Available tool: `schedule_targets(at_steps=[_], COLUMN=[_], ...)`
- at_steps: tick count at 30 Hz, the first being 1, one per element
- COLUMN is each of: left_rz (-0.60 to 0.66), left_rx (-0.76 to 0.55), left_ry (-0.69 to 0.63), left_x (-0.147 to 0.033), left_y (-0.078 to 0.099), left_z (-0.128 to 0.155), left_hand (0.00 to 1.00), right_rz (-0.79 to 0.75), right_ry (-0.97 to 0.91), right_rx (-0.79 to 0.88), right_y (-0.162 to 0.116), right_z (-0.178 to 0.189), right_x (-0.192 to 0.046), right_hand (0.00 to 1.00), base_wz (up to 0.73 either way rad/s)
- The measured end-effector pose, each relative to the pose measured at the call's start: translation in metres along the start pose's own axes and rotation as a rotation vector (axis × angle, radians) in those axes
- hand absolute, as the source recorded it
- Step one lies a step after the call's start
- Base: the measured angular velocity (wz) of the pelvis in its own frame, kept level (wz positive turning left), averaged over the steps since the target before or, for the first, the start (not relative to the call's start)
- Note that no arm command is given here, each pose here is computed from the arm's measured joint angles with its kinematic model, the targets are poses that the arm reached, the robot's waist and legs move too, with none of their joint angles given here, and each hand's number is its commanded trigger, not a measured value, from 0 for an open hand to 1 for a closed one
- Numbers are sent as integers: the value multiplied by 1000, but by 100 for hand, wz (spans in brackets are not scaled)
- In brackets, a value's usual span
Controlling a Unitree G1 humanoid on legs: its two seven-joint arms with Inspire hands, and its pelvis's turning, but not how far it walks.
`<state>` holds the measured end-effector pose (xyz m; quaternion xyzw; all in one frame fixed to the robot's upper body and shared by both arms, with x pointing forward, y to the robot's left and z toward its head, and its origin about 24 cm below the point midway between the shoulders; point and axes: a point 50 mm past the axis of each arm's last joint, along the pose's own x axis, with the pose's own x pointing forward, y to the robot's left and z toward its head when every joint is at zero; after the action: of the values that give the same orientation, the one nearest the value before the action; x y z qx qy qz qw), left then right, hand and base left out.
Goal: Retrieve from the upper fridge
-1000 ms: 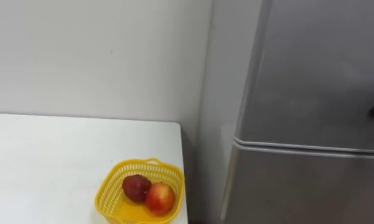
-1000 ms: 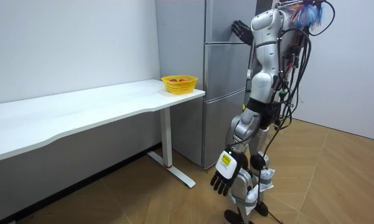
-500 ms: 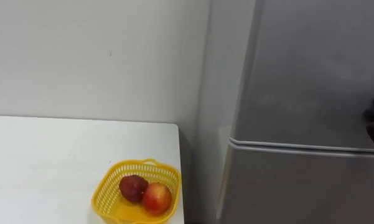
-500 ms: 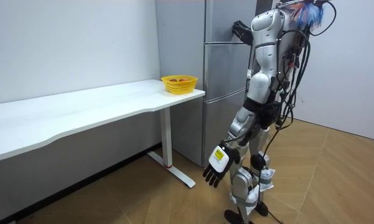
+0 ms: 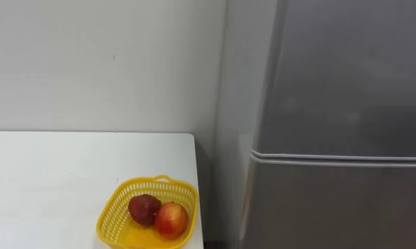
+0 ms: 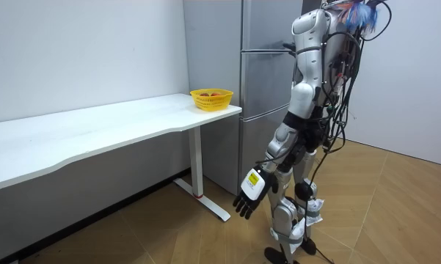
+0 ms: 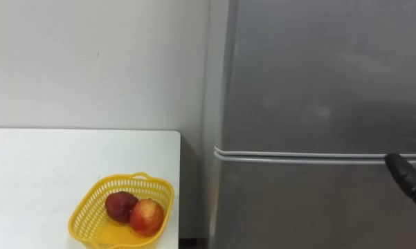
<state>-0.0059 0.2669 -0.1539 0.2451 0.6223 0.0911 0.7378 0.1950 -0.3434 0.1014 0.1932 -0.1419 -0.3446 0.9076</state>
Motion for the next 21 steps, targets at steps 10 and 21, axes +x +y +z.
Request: schedule_targets(at_steps=[10, 21], left_rz=[12, -26], left_rx=[-4, 19], left_ry=[-63, -6], left_x=[4, 3], left_y=[4, -1], left_z=[27, 14], left_hand=[0, 0], right_rz=[-498, -693], right_ry=[454, 984], right_rx=[-238, -589], right_y=[-112, -181], right_z=[-92, -149], right_x=[-53, -167], right_hand=[0, 0], base_wz=[-8, 0])
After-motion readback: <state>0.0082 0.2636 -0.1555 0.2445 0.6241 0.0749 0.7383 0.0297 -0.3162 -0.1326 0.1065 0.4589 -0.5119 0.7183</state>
